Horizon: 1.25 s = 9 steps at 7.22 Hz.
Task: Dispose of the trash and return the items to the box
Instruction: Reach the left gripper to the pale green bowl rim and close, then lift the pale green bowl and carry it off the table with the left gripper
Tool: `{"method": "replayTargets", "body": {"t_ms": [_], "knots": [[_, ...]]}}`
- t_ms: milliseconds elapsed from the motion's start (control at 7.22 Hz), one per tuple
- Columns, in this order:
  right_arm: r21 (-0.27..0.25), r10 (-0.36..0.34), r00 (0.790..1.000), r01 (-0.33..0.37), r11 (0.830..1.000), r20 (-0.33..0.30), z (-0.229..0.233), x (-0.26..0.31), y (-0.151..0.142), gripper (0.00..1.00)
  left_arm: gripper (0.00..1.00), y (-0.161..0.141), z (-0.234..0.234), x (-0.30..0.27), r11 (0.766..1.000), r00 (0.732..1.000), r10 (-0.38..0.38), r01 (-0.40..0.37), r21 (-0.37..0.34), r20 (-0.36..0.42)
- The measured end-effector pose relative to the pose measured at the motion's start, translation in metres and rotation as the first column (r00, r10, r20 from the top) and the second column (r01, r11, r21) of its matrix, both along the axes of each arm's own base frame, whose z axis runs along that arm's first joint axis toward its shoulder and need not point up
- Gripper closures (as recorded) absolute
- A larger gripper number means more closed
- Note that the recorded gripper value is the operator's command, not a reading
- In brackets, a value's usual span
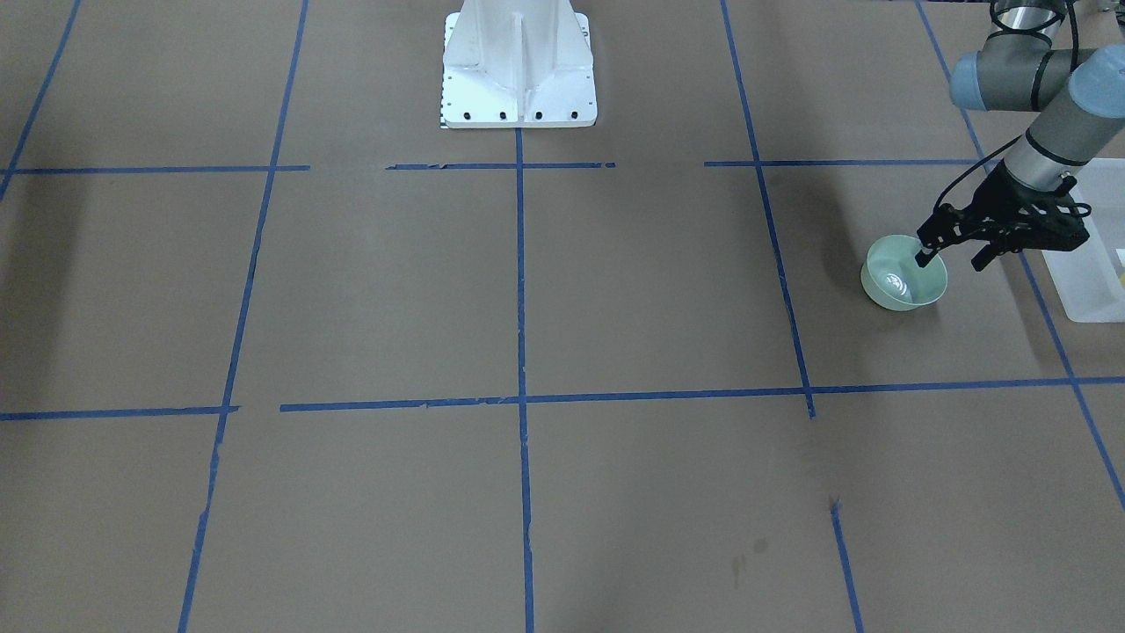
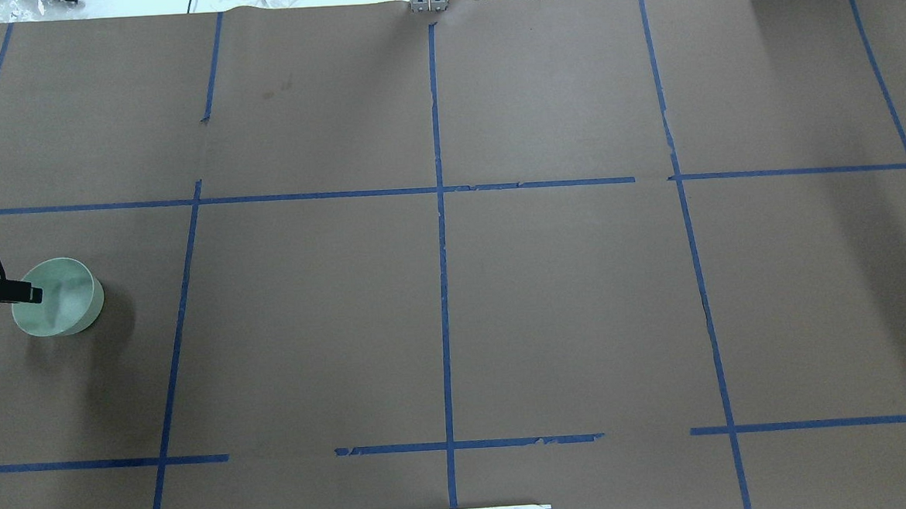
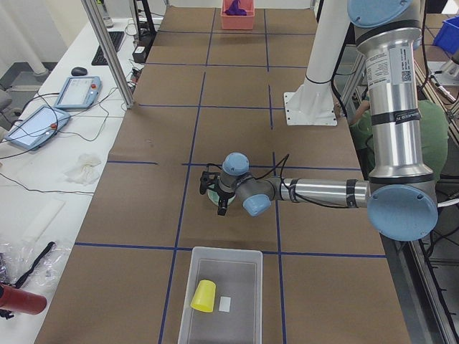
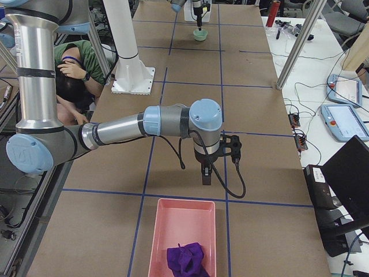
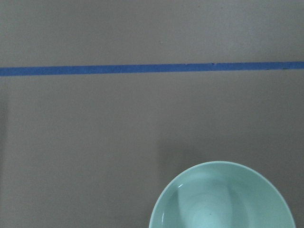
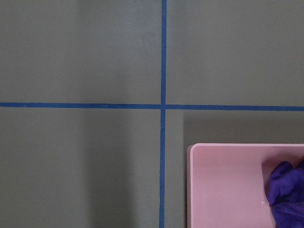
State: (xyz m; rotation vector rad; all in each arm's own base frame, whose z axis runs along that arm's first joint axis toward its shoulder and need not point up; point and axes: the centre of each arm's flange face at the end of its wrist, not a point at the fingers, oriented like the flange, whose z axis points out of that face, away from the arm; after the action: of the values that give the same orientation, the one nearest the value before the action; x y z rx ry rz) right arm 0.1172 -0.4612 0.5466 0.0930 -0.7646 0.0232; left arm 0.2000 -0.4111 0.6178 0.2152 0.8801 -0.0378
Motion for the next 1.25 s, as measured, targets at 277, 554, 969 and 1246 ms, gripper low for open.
{"method": "replayTargets", "body": {"t_ms": [277,554,969,1246], "knots": [[0.006,-0.047,0.999,0.047,0.999,0.001,-0.002,-0.022,-0.007,0.0,1.0,0.0,0.005,0.009,1.0,1.0,0.01,-0.01,-0.011,0.002],[0.013,-0.076,0.997,0.076,0.997,0.003,-0.005,-0.035,-0.012,0.0,1.0,-0.001,0.002,0.011,1.0,1.0,0.006,-0.006,-0.006,-0.011],[0.026,-0.096,0.995,0.096,0.995,0.001,-0.01,-0.044,-0.018,0.0,1.0,-0.001,-0.016,0.006,0.999,0.996,0.043,-0.045,-0.026,-0.076],[0.02,-0.103,0.995,0.103,0.994,0.001,-0.008,-0.048,-0.016,0.0,1.0,-0.009,-0.027,-0.029,0.997,0.989,0.037,-0.047,-0.061,-0.145]]}}
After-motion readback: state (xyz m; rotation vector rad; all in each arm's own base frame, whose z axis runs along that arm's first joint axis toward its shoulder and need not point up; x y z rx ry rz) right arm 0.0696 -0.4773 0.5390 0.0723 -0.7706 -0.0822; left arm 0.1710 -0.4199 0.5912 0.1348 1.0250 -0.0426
